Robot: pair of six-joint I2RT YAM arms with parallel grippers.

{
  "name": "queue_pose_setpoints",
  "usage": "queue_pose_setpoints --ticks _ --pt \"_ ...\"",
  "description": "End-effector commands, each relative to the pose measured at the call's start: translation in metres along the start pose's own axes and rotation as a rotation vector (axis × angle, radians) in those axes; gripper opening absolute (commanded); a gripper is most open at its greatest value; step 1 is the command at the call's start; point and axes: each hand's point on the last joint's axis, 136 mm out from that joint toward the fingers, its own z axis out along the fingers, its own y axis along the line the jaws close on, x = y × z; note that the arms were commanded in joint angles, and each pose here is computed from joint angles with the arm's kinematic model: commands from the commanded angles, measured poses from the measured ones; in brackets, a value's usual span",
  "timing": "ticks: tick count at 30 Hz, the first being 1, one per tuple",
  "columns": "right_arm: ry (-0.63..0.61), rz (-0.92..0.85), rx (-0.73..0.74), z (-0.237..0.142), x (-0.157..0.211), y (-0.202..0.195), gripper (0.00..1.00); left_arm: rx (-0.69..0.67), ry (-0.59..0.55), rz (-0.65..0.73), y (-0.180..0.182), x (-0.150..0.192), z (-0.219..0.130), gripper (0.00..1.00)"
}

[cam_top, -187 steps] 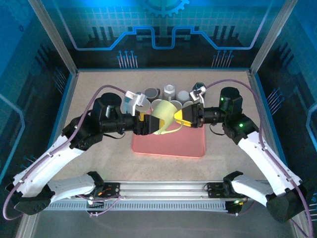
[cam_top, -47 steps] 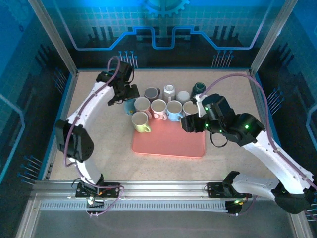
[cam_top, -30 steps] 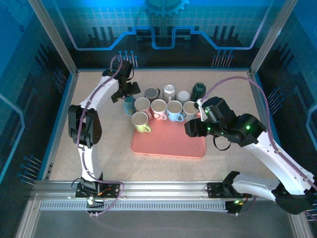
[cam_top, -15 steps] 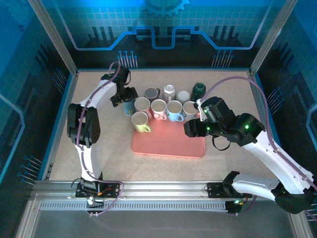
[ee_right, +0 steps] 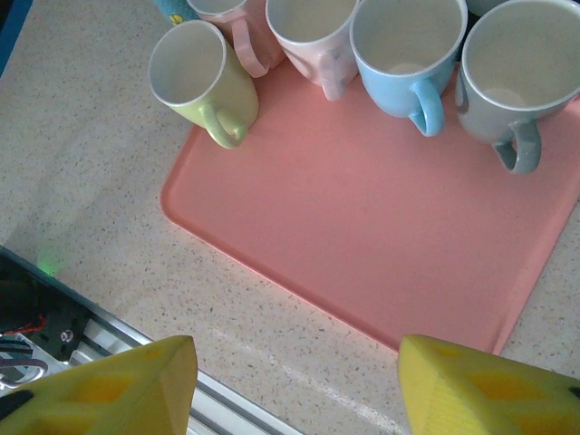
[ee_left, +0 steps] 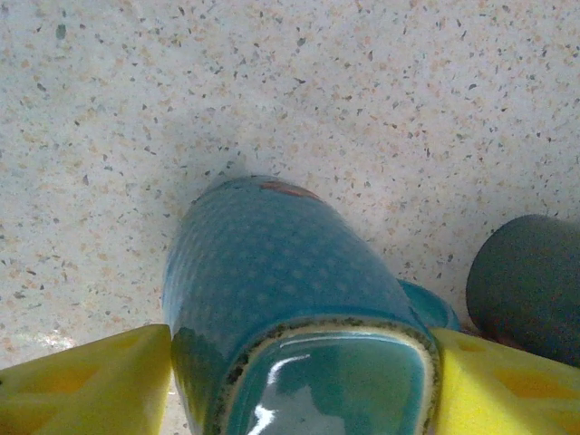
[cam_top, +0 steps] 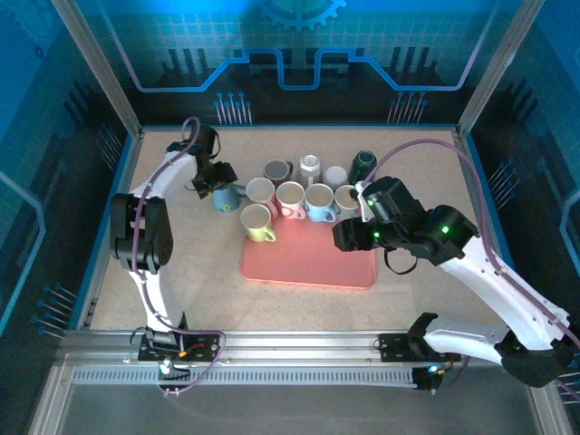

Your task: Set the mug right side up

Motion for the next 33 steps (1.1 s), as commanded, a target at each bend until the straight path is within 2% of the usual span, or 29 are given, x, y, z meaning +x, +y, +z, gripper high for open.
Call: queue_pose_setpoints --ticks 1,5,9,11,21,28,33 --pt "0.004 0.01 -0.018 0.004 0.001 0.005 0.61 -0.068 0.095 0.014 0.022 0.027 0.009 0.72" --pt "0.01 0.007 -0.02 0.007 0.004 0.006 0.61 -0.063 0.105 0.006 0.024 0.031 0.013 0.7" --pt "0.01 0.002 -0.016 0.007 0.005 0.005 0.61 -0.043 0.095 0.004 0.019 0.029 0.007 0.55" --pt "0.007 0.001 -0.017 0.006 0.005 0.005 0.61 -0.029 0.074 0.005 0.015 0.024 -0.002 0.51" --pt "-0.01 -0.008 -0.039 0.003 0.001 0.009 0.61 0.033 -0.069 0.042 -0.002 -0.002 -0.069 0.49" --pt "-0.03 -0.022 -0.068 0.002 -0.009 0.018 0.61 0.039 -0.184 0.06 0.006 -0.003 -0.118 0.48" --pt "-0.033 -0.026 -0.106 -0.001 -0.02 0.029 0.61 0.066 -0.285 0.061 0.008 -0.002 -0.163 0.44"
